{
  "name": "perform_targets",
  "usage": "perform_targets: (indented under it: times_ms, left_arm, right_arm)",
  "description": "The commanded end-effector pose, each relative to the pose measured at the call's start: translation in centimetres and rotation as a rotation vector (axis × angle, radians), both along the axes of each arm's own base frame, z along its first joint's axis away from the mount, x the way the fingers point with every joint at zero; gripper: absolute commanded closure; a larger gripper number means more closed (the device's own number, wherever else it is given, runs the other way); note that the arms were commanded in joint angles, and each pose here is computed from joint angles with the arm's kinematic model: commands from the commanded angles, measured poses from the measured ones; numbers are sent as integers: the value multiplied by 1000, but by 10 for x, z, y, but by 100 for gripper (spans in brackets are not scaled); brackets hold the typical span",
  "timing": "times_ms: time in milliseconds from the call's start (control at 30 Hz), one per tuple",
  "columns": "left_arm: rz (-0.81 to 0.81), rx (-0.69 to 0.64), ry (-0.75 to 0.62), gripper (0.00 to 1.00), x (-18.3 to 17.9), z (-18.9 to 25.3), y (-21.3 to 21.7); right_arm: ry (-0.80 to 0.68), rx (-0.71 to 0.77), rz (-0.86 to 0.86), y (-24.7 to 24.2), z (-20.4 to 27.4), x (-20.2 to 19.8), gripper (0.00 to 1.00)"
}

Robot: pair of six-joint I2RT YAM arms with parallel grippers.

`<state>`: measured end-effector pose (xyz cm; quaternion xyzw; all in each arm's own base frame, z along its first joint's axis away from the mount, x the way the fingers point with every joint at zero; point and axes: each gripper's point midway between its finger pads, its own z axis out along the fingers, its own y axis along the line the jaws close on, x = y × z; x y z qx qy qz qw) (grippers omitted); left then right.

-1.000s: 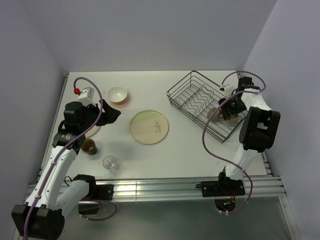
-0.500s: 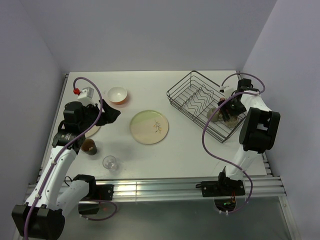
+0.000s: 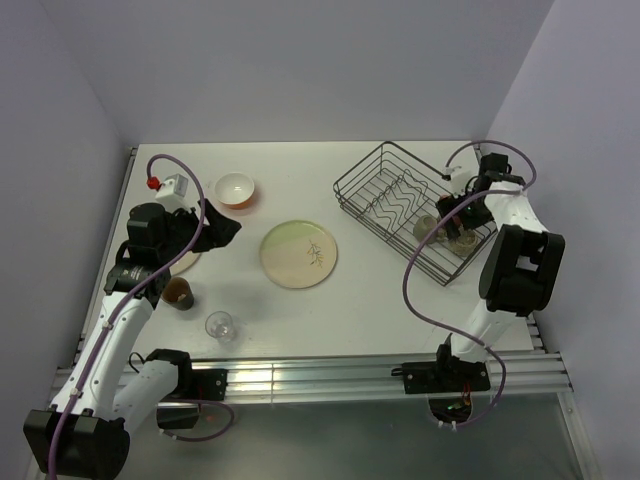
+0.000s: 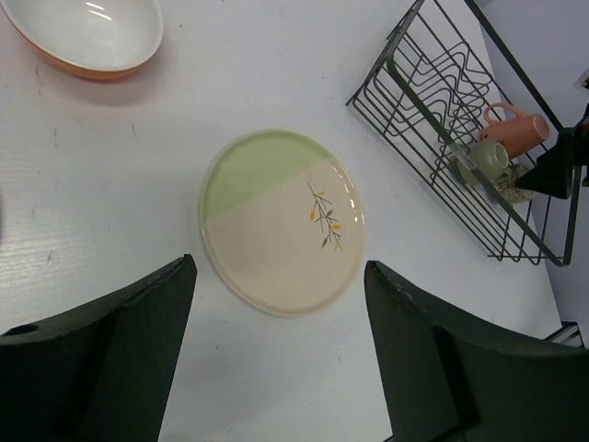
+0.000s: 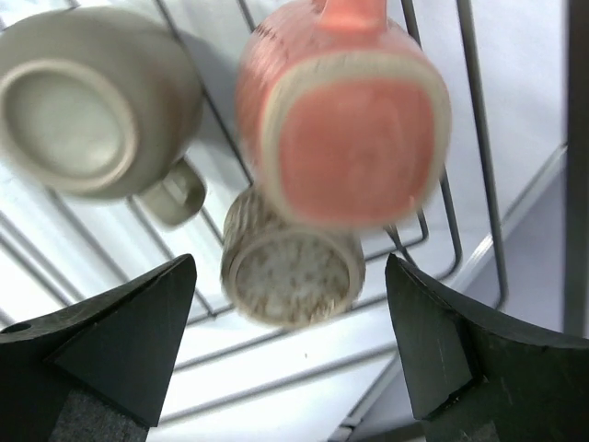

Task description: Load the mixed dishes into the dish rack

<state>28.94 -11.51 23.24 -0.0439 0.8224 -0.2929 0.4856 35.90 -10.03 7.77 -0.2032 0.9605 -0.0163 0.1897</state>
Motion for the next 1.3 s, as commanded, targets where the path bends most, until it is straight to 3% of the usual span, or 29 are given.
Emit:
perform_targets:
  times_ms: [0,300,400,533,700,800,900,1167,1267]
  left_arm:
    - [-19,2,-46,20,0,18,-1]
    - [-55,3,94,23,-20,-4,-4]
    - [-47,17,212,27,-32,-21,-2]
    - [21,68,328,29,-54,-27,11]
    - [156,54,555,39,-95,-47,9]
    - [197,24,630,43,-113,-60,-9]
    - [227,13,710,50,-127,-74,-26]
    - [419,248,793,49,-149,-106,-18]
    - [448,281,797,50,-150,-114,-16]
  right_arm:
    - [-101,-22,25,-1,50,0,9]
    - [-181,-27,84,7,117,-17,5]
    - [-240,82,156,35,148,-15,5]
    - [-303,310,369,114,174,-25,8]
    - [-281,435,584,219,156,-49,10]
    - [-277,520,615,254,151,-51,11]
    - [-253,587,618,272,148,-50,12]
    - [-230,682,634,293,144,-52,13]
    - [-222,696,627,294,138,-55,13]
